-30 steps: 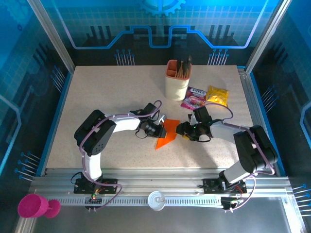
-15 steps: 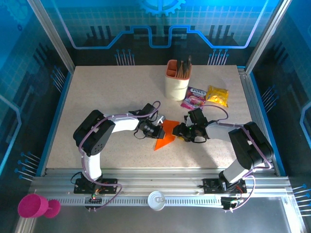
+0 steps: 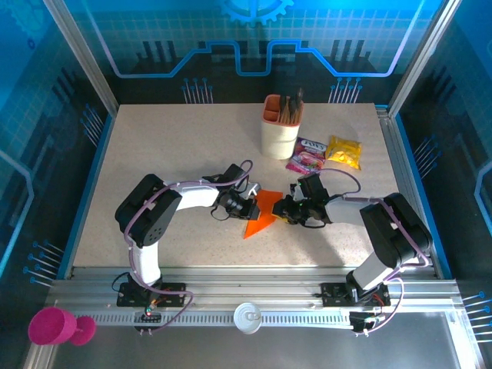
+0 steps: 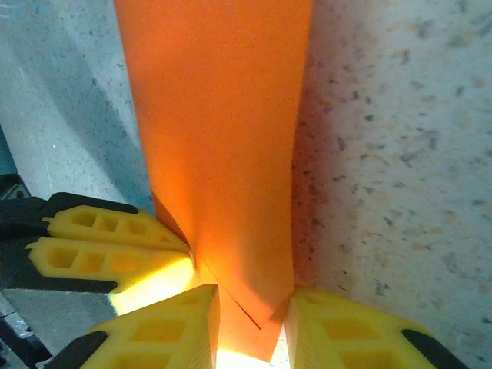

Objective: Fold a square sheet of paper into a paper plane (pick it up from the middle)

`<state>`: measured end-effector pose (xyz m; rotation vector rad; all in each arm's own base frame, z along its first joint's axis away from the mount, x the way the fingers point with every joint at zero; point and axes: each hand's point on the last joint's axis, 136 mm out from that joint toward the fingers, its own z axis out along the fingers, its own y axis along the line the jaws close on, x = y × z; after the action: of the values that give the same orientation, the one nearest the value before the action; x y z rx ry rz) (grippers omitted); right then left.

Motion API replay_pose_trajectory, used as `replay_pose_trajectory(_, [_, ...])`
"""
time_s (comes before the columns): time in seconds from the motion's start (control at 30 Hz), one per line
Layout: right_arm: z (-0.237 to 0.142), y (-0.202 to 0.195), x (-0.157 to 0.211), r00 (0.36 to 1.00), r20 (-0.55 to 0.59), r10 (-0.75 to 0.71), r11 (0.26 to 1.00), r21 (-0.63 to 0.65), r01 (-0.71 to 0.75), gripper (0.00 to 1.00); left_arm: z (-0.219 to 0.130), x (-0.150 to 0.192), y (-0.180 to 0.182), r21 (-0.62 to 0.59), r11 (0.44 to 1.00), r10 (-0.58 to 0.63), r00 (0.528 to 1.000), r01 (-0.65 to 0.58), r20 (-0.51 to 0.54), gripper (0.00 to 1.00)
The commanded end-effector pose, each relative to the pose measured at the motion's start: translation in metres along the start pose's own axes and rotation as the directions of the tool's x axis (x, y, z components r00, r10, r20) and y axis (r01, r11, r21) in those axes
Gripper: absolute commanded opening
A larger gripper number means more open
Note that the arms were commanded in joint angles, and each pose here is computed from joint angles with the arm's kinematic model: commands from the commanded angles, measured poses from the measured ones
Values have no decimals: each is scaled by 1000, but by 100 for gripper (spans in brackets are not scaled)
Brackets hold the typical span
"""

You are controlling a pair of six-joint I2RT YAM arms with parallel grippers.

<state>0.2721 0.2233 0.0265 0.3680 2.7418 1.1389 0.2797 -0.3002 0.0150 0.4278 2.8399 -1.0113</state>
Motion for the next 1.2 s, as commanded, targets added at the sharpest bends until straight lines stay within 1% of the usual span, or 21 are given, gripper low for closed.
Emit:
replay_pose_trajectory(0.0, [1, 9, 3, 1000, -16, -23, 999, -39, 22, 27, -3, 7, 4, 1, 1000, -11, 1000, 11, -13, 9])
replay_pose_trajectory(0.1, [1, 10, 3, 1000, -18, -25, 999, -42, 24, 27, -3, 8, 4, -1, 1000, -12, 1000, 12, -13, 9])
replay_pose_trajectory(0.2, [2, 6, 4, 1000, -19, -21, 999, -33, 20, 29, -3, 8, 4, 1, 1000, -11, 1000, 11, -14, 8])
replay_pose_trajectory(0.33, [6, 1, 6, 999, -29, -16, 999, -33, 15, 29, -3, 7, 3, 3, 1000, -9, 1000, 9, -12, 8])
replay_pose_trajectory(0.43, [9, 0, 8, 999, -39, -7, 999, -43, 5, 27, -4, 6, 2, 6, 1000, -8, 1000, 8, -8, 8])
replay_pose_trajectory(0.57, [10, -2, 9, 999, -40, -2, 999, -44, 0, 20, -6, 4, 0, 8, 1000, -6, 1000, 6, -3, 8])
replay_pose_trajectory(0.73, [8, -2, 9, 999, -34, -3, 999, -40, 2, 14, -10, 1, -2, 16, 1000, -5, 1000, 5, 10, 8])
replay_pose_trajectory(0.83, [6, -1, 8, 999, -32, -4, 999, -40, 3, 12, -12, -3, -3, 21, 1000, -5, 1000, 5, 17, 8])
replay_pose_trajectory(1.0, [4, 0, 8, 1000, -30, -8, 999, -37, 7, 11, -14, -5, -4, 21, 1000, -2, 1000, 2, 21, 8])
replay_pose_trajectory(1.03, [4, 0, 8, 999, -32, -7, 999, -35, 6, 13, -15, -6, -3, 21, 1000, -3, 1000, 3, 22, 8])
replay_pose_trajectory(1.07, [4, 0, 9, 999, -33, -9, 999, -33, 8, 18, -14, -5, -2, 19, 1000, -6, 1000, 6, 20, 8])
replay_pose_trajectory(1.1, [4, 0, 8, 999, -34, -10, 999, -31, 9, 26, -14, -4, -2, 21, 1000, -6, 1000, 6, 17, 8])
replay_pose_trajectory(1.17, [5, 0, 8, 999, -41, -17, 1000, -25, 16, 34, -12, -3, -1, 22, 1000, -9, 1000, 8, 15, 8])
